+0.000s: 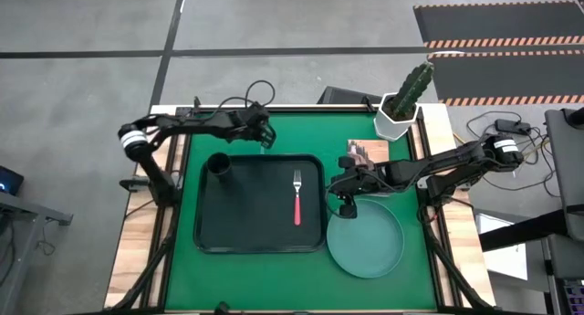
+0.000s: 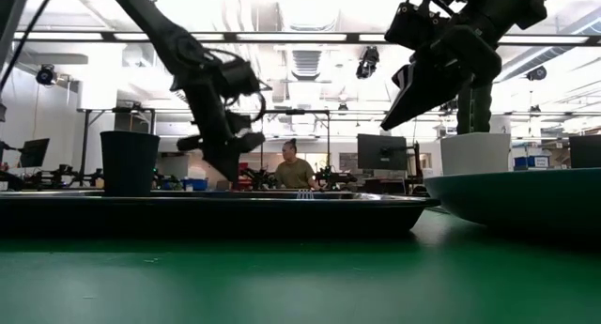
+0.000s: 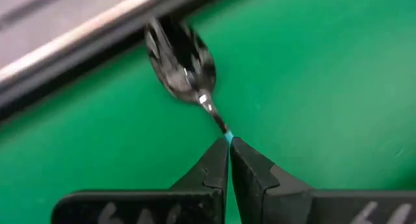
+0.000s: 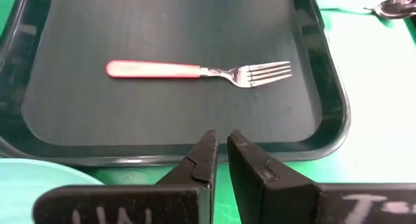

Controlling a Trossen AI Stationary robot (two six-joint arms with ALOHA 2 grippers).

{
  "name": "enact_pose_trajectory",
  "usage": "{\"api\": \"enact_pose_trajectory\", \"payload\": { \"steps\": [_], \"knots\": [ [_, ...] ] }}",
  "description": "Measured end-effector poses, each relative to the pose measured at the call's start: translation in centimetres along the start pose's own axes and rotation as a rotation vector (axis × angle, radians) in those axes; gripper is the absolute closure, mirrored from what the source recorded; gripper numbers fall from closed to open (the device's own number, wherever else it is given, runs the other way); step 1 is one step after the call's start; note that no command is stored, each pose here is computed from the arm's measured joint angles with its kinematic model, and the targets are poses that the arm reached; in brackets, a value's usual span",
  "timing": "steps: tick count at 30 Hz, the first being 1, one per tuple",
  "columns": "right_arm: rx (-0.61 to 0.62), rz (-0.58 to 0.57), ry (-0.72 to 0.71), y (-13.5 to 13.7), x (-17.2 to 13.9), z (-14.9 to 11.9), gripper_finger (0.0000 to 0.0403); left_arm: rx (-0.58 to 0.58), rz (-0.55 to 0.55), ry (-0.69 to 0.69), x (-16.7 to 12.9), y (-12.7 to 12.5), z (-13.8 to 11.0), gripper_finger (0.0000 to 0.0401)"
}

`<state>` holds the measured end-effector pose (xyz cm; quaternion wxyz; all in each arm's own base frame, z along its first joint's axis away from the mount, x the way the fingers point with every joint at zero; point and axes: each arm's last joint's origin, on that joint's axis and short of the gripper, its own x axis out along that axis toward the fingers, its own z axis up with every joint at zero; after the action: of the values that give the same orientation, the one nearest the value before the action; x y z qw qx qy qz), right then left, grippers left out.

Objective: Pick and place plate/cup/fork/spoon on tray
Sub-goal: Put the blue spoon on the black serving tray

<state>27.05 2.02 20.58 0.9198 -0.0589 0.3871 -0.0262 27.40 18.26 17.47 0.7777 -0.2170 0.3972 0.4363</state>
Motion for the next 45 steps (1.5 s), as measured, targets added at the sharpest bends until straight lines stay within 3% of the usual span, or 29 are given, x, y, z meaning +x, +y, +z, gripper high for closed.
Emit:
{"api": "enact_pose_trajectory", "payload": {
  "steps": [12,24,30,36,42,45],
  "knots": [
    [0.011,0.0,0.005,0.0,0.0,-0.1,0.0376,-0.062,-0.048,-0.014,2.0,-0.1,0.2,0.0397],
    [0.025,0.0,0.006,0.0,0.0,-0.1,0.0376,-0.082,-0.031,-0.049,2.7,0.6,-0.9,0.0301],
    [0.025,0.0,0.005,0.0,0.0,-0.1,0.0376,-0.083,-0.032,-0.057,3.9,0.4,-1.4,0.0288],
    [0.03,0.0,0.006,0.0,0.0,-0.1,0.0376,-0.081,-0.006,-0.074,5.0,0.1,-1.8,0.0302],
    [0.032,0.001,0.006,0.0,0.0,-0.1,0.0376,-0.057,0.01,-0.096,4.9,0.1,-1.6,0.0381],
    [0.048,0.001,0.007,0.0,0.0,-0.1,0.0376,-0.056,0.004,-0.114,4.9,0.0,-1.4,0.0394]
  ]
}}
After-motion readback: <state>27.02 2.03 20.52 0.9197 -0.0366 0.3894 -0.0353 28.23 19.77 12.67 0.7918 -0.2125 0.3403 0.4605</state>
